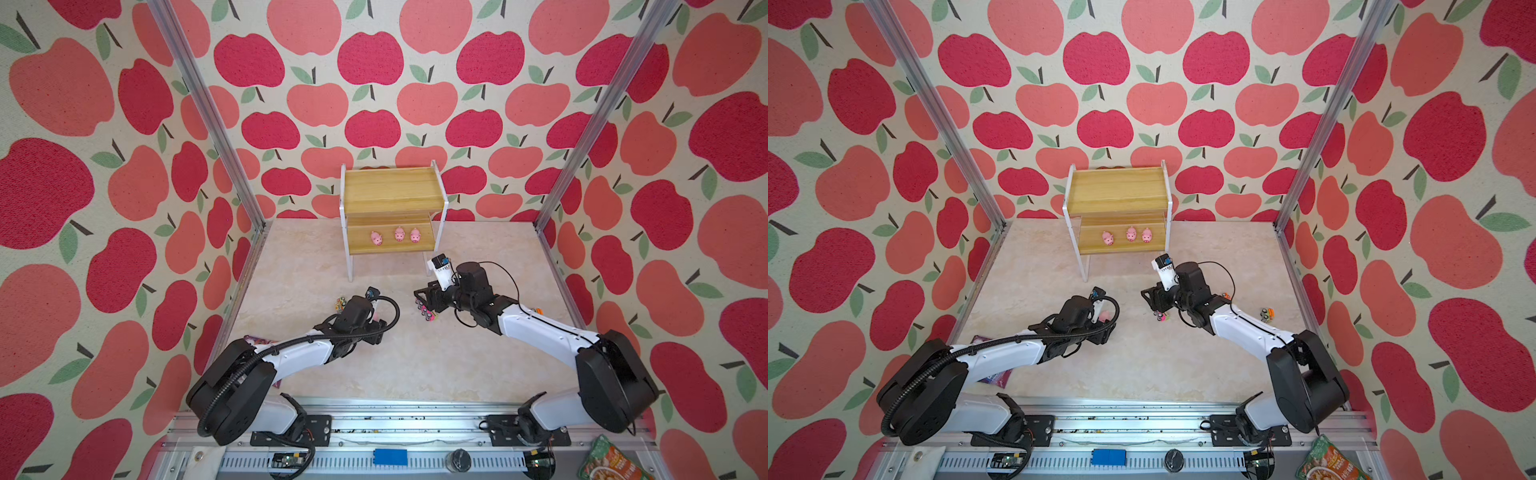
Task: Organize plastic toys on shelves
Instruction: Pick up the plastic toy from the center of the table.
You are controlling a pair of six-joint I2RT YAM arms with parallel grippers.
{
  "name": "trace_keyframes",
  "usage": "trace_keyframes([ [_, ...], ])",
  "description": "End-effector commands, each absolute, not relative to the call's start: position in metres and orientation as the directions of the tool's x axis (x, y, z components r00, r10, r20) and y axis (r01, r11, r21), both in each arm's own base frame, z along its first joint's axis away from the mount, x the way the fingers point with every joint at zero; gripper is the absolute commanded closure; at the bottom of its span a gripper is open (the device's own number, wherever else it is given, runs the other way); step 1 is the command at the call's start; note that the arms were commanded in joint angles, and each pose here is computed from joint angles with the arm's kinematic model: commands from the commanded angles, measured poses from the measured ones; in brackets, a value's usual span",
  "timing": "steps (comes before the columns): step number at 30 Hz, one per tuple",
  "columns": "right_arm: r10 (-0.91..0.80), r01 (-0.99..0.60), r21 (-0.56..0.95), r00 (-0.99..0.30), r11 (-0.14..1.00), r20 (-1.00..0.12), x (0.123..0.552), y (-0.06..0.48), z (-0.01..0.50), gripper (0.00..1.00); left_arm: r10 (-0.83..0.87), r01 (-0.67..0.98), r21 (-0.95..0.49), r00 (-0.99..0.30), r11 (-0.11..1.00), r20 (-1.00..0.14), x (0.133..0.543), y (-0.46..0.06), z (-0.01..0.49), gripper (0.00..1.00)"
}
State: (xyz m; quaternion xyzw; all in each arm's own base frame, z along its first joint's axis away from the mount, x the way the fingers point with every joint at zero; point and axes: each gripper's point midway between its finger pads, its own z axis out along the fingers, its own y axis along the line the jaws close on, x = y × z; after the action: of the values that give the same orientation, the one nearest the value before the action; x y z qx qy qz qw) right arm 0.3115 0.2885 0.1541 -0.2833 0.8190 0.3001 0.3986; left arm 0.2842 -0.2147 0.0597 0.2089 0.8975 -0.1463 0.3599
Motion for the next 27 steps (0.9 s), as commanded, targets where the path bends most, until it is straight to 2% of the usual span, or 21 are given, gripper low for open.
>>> trace_keyframes([
  [1, -0.193, -0.731, 0.273, -0.484, 0.625, -0.854, 0.308, 0.291, 0.168, 0.34, 0.246, 0.470, -0.094, -0.610, 0.878, -0.753, 0.295, -0.206, 0.065, 0.29],
  [8, -0.191, -0.750, 0.266, -0.461, 0.605, -0.867, 0.306, 0.293, 0.167, 0.33, 0.226, 0.490, -0.140, -0.613, 0.860, -0.757, 0.293, -0.201, 0.061, 0.26],
  [16, -0.178, -0.760, 0.262, -0.442, 0.594, -0.879, 0.303, 0.293, 0.168, 0.33, 0.229, 0.494, -0.153, -0.627, 0.856, -0.745, 0.295, -0.200, 0.049, 0.27],
  [22, -0.181, -0.759, 0.260, -0.443, 0.597, -0.878, 0.303, 0.291, 0.166, 0.33, 0.238, 0.480, -0.141, -0.643, 0.866, -0.728, 0.305, -0.201, 0.035, 0.33],
  [27, -0.180, -0.756, 0.255, -0.440, 0.602, -0.880, 0.303, 0.290, 0.167, 0.33, 0.233, 0.475, -0.136, -0.636, 0.869, -0.736, 0.313, -0.203, 0.031, 0.45],
])
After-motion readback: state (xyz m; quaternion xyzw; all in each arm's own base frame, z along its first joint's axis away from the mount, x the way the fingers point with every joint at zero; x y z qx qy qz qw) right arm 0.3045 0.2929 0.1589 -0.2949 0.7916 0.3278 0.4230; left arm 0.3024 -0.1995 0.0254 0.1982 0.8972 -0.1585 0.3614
